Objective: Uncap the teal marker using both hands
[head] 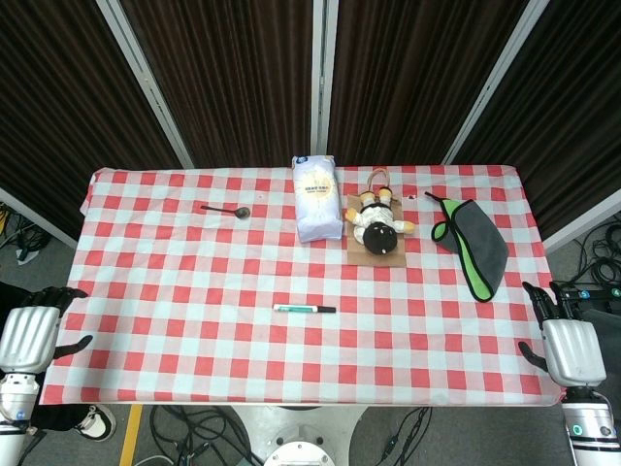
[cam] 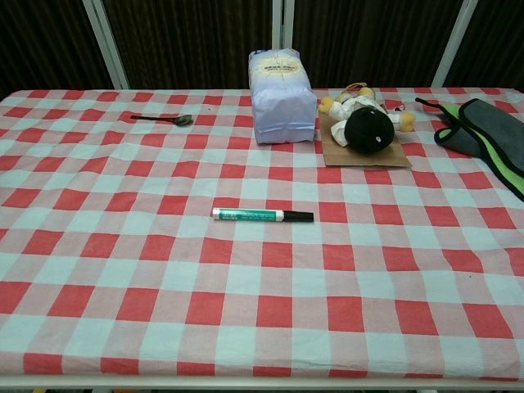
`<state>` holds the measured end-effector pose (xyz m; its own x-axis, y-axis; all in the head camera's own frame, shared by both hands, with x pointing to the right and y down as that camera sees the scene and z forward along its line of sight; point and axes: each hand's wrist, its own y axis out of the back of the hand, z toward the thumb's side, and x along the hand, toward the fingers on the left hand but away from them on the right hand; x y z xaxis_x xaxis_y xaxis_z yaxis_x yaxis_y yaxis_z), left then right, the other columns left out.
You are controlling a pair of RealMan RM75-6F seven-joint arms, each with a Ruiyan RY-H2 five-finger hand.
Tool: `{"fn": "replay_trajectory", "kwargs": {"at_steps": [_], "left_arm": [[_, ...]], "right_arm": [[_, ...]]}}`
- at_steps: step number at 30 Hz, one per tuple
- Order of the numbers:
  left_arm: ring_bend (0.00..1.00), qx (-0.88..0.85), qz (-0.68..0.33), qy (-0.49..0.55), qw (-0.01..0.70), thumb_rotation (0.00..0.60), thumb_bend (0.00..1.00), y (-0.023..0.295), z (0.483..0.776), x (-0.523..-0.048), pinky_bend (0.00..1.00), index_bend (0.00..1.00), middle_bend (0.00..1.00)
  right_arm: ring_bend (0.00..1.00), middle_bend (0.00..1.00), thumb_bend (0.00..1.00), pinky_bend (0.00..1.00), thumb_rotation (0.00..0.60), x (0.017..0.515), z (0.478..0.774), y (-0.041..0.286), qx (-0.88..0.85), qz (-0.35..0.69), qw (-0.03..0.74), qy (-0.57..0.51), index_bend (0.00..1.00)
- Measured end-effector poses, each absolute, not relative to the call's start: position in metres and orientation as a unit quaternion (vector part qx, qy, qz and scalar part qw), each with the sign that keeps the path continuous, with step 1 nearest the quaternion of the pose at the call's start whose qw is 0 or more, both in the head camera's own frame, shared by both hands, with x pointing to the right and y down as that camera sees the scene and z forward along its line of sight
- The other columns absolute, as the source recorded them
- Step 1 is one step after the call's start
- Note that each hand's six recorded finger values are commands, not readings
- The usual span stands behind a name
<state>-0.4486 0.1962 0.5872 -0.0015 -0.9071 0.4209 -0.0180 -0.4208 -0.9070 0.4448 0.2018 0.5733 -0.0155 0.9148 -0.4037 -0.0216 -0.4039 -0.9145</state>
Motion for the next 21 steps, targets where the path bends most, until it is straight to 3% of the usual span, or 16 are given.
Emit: {"fn": "replay_trajectory", "kwargs": {"at_steps": [8,13,21], "left_arm": [[0.26,-0.6,-0.595,0.387,0.37,0.6,0.06,0.197,0.589,-0.449,0.32,0.33,0.33],[0.26,-0.602,-0.596,0.384,0.368,0.6,0.06,0.194,0.592,-0.444,0.38,0.33,0.33],[0.28,-0.626,-0.573,0.376,0.372,0.6,0.06,0.171,0.604,-0.403,0.43,0.34,0.35]], "right_arm": [[0.04,0.16,0.08,0.28,0.6,0.445,0.574,0.201,-0.585,0.601,0.388,-0.383,0.08],[0.04,0.16,0.08,0.28,0.6,0.445,0.572,0.199,-0.582,0.601,0.389,-0.385,0.08],[0.04,0.16,0.08,0.28,0.6,0.443,0.571,0.197,-0.583,0.601,0.389,-0.385,0.08]]}}
